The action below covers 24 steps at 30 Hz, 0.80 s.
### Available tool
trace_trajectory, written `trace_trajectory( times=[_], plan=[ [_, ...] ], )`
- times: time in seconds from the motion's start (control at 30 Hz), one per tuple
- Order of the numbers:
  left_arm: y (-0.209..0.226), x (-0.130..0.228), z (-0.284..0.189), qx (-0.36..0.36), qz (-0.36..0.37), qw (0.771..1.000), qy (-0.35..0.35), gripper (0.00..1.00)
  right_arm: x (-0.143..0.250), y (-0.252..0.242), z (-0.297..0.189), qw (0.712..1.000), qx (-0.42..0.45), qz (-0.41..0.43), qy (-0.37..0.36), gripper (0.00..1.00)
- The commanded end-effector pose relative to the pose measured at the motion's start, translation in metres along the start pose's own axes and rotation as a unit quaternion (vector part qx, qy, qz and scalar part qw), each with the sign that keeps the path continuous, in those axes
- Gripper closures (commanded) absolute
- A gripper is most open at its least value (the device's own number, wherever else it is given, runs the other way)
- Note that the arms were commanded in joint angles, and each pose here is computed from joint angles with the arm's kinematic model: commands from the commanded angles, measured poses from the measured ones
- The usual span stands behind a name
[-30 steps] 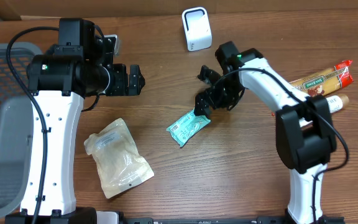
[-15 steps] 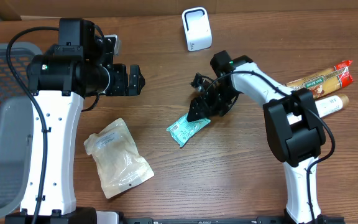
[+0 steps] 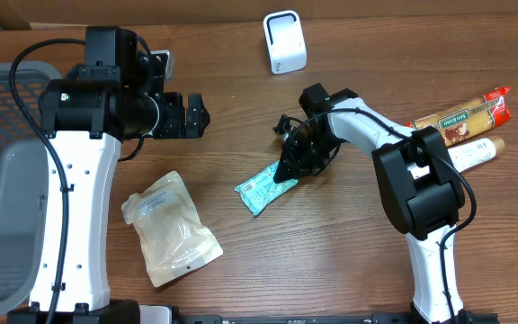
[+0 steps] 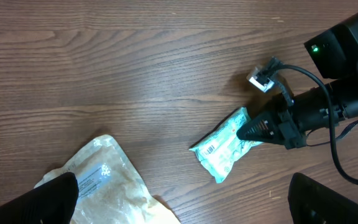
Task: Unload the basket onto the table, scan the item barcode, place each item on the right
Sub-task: 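Lift the teal wipes with the right gripper toward the scanner, then hold the teal wipes against the white scanner face with the right gripper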
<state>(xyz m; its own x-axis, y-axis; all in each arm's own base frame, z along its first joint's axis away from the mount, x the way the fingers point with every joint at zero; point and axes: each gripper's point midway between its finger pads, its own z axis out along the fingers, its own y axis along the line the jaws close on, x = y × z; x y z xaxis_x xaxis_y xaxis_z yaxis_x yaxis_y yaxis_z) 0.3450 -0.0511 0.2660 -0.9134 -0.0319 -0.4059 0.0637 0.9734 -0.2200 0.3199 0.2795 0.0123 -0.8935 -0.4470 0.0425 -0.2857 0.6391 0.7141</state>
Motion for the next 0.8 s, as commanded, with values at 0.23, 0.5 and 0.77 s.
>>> trace_trajectory(
  times=[0.23, 0.5, 0.77],
  plan=[
    [-0.005, -0.006, -0.015, 0.008, 0.013, 1.000, -0.025, 0.00, -0.017, 0.043, -0.096, 0.990, -0.062, -0.053, -0.117, 0.96],
    [-0.005, -0.006, -0.015, 0.008, 0.013, 1.000, -0.025, 0.00, -0.006, 0.069, -0.206, 0.966, 0.002, -0.070, -0.247, 0.96],
    [-0.005, -0.006, -0.015, 0.008, 0.013, 1.000, -0.025, 0.00, 0.019, 0.115, -0.252, 0.938, 0.041, -0.135, -0.315, 0.96]
  ],
)
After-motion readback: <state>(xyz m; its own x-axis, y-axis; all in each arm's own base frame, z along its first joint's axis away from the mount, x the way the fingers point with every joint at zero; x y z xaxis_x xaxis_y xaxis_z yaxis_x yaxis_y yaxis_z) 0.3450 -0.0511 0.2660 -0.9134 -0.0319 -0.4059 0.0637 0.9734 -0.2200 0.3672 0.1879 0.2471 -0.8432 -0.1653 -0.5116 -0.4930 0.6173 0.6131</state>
